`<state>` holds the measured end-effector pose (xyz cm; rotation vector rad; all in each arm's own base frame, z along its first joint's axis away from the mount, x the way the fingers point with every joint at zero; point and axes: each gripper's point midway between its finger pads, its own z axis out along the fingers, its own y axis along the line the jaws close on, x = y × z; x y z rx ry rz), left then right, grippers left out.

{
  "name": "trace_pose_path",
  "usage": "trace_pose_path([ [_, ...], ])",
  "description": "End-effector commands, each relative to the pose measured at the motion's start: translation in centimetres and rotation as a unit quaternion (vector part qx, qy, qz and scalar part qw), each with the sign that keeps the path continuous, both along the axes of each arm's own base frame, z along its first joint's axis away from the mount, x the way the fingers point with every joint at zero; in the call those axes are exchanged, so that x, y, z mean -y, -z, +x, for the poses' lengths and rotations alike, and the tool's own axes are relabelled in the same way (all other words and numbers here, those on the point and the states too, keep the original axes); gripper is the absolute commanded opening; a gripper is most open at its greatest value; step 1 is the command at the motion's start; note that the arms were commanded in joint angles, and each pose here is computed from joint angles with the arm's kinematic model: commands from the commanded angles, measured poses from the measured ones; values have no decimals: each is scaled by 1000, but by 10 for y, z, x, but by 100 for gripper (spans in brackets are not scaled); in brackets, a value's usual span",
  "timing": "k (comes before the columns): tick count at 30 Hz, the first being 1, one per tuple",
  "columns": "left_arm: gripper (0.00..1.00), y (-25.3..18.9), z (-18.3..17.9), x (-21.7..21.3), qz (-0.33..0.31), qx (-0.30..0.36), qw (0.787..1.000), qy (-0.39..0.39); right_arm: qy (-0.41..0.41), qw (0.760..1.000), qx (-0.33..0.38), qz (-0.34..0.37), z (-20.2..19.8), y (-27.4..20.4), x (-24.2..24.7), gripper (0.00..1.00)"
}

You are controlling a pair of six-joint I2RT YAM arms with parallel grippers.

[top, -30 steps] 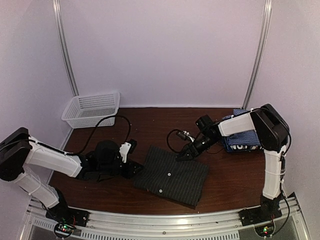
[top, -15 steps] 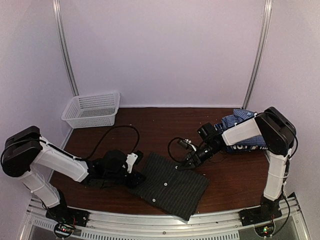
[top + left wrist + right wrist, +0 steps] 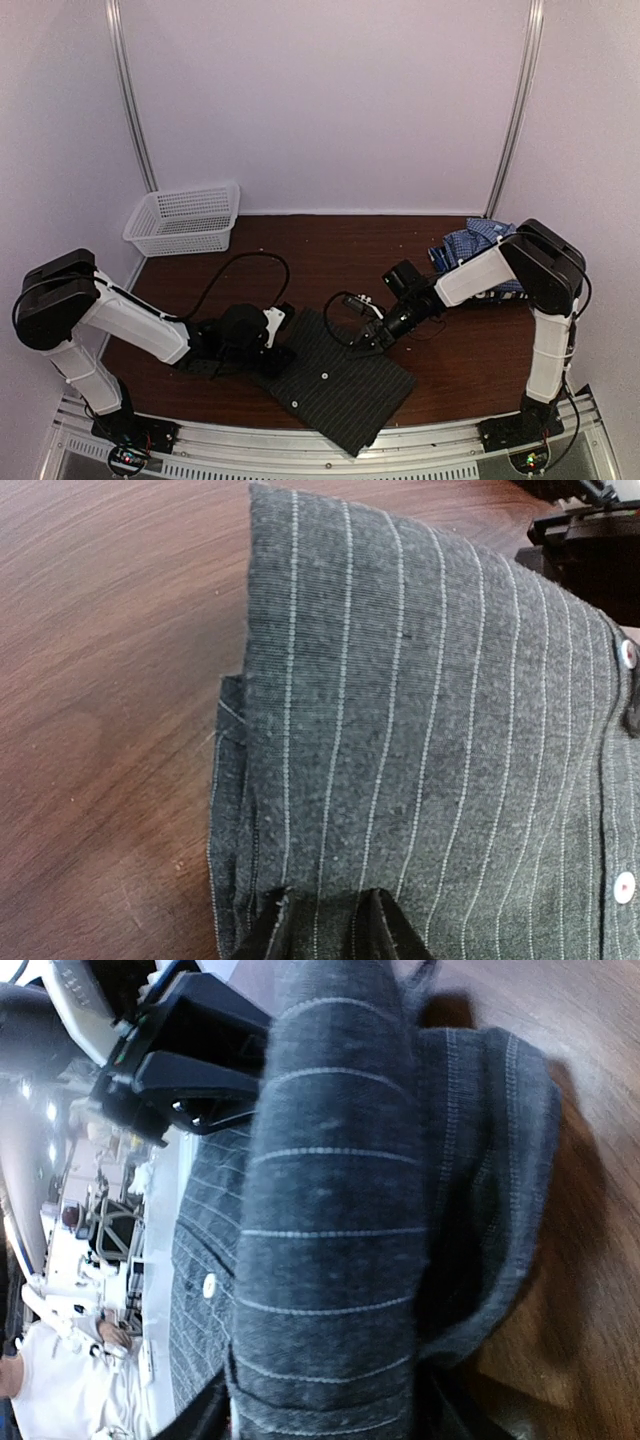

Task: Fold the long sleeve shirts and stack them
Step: Pick up the square-folded shirt from the center of the board.

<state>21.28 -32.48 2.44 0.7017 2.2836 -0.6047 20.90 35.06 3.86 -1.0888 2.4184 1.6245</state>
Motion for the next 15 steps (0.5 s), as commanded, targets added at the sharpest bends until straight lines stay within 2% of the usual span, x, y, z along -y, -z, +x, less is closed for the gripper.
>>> trace_pose_path([
  [1, 28, 1, 4, -5, 16, 6, 1000, -17, 3, 998, -53, -40, -21, 29, 10, 50],
  [4, 28, -5, 8, -6, 14, 14, 999, -28, 4, 998, -59, 0, -18, 13, 2, 27],
  [6, 28, -10, 12, -9, 15, 21, 999, -40, 10, 998, -57, 22, -13, 3, -1, 2],
  [11, 29, -28, 24, -23, 21, 48, 995, -90, 54, 997, -42, 35, 6, -21, 13, 0],
  [15, 29, -50, 33, -41, 24, 75, 988, -134, 137, 990, 10, -20, 39, -47, 48, 0],
])
